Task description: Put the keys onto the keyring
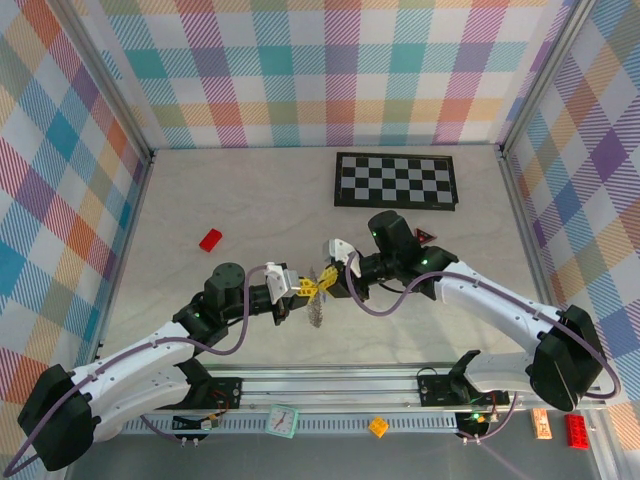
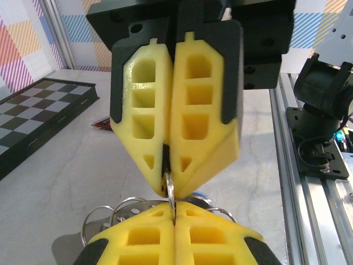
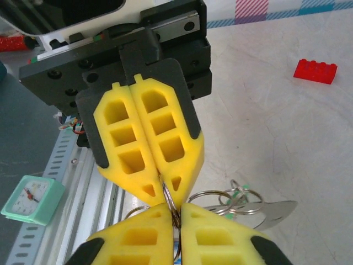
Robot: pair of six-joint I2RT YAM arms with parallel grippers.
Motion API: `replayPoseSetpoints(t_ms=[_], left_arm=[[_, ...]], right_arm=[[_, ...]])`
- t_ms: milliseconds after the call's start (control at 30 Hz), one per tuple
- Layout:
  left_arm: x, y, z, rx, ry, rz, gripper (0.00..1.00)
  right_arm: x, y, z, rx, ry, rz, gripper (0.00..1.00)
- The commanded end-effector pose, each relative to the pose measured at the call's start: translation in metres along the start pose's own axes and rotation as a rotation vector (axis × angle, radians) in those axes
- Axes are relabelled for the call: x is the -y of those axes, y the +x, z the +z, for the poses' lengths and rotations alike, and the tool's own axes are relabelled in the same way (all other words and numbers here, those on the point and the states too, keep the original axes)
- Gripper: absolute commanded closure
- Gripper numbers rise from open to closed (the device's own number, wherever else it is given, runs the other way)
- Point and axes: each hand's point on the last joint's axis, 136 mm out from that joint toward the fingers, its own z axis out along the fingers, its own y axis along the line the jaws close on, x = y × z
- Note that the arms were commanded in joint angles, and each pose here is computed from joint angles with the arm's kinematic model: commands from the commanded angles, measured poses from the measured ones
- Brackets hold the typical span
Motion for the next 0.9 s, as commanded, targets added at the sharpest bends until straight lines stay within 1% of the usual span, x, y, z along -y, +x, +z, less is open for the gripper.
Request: replayPoseSetpoints(t_ms=[0,67,167,267,500,667,867], left_arm=[[0.004,-0.014,0.000,0.063,0.020,0.024,0.95],[0.003,-0.010,-0.001,0.050,0.009,0.017,0.92],[-0.001,-0.005,-0.002,0.020,-0.019,0.002,0.81],[-0.002,0.000,-0.004,-0.014,-0.029,-0.004,0.78],[-0.004,0.005,-0.003,-0.072,-0.030,-0.010,0.77],[-0.005,0.001,0.000,-0.075,-0.022,-0.010,0.77],[-0.003,-0.001,0.001,-0.076,-0.009,-0.008,0.78]], right_arm=[[-0.008,-0.012,0.000,0.040,-0.051,-0.035,1.00],[-0.009,-0.011,-0.001,0.033,-0.056,-0.044,1.00],[-0.009,-0.008,-0.003,0.004,-0.047,-0.053,1.00],[-0.006,-0.004,-0.004,-0.034,-0.028,-0.057,1.00],[-0.002,0.000,-0.004,-0.114,-0.002,-0.086,1.00],[-0.005,0.004,0.001,-0.203,0.006,-0.136,1.00],[-0.008,0.004,0.005,-0.246,0.004,-0.176,1.00]])
